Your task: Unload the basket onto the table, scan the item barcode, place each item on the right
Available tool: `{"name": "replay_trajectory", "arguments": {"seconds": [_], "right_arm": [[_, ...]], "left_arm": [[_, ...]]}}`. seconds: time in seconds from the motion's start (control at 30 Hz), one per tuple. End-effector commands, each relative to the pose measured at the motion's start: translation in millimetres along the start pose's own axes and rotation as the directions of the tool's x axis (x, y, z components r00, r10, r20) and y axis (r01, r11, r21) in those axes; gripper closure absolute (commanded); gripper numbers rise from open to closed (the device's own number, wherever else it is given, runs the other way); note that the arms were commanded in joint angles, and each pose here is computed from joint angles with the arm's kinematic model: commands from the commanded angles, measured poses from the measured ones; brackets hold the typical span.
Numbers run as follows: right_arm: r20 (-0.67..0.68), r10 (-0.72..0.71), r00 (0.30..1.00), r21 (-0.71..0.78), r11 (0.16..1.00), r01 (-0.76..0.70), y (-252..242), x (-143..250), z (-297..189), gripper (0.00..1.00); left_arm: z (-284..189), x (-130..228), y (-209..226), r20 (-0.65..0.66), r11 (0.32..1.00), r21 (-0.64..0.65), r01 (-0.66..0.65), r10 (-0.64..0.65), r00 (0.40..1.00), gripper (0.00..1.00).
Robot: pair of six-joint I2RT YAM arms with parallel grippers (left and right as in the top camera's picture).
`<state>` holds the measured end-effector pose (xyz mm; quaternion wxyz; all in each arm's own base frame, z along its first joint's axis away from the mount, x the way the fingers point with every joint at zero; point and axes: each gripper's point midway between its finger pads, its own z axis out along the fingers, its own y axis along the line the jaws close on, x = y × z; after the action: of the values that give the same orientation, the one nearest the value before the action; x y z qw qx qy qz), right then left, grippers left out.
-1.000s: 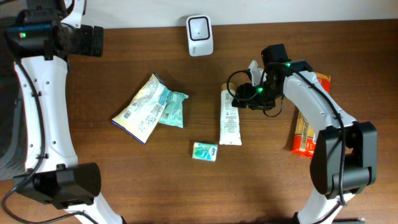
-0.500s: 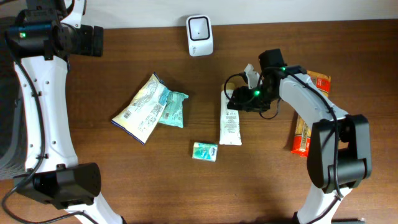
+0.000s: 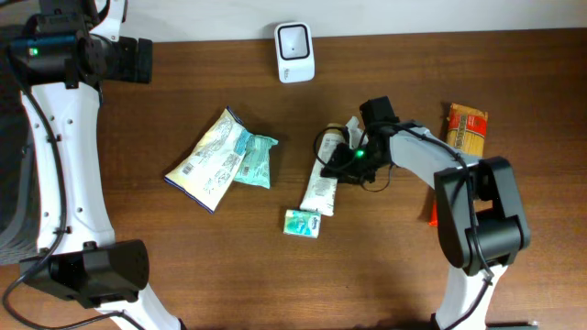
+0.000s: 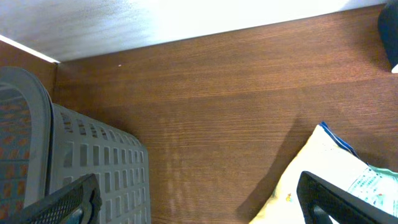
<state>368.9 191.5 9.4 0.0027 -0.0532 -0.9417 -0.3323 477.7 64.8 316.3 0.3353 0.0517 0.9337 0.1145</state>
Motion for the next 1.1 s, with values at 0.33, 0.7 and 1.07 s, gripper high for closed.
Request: {"name": "replay_trajectory", "arguments": {"seconds": [0.33, 0.7, 1.07], "right_arm": [[0.181, -0.488, 0.854, -0.296, 0.801, 0.521, 98, 25, -85, 0.96], [0.404, -0.600, 0.691, 0.249, 0.799, 0.548, 157, -24, -244, 0.96], [0.109, -0.879, 0.464, 0.891, 0.293, 0.347, 122, -187, -191, 0.96]], "left_arm": [[-4, -3, 1, 0.012, 1.000, -0.001, -0.013, 0.013, 1.000, 0.01], [-4, -2, 1, 0.012, 1.000, -0.001, -0.012, 0.012, 1.000, 0.01], [-4, -2, 2, 0.012, 1.000, -0.001, -0.012, 0.012, 1.000, 0.01]]}}
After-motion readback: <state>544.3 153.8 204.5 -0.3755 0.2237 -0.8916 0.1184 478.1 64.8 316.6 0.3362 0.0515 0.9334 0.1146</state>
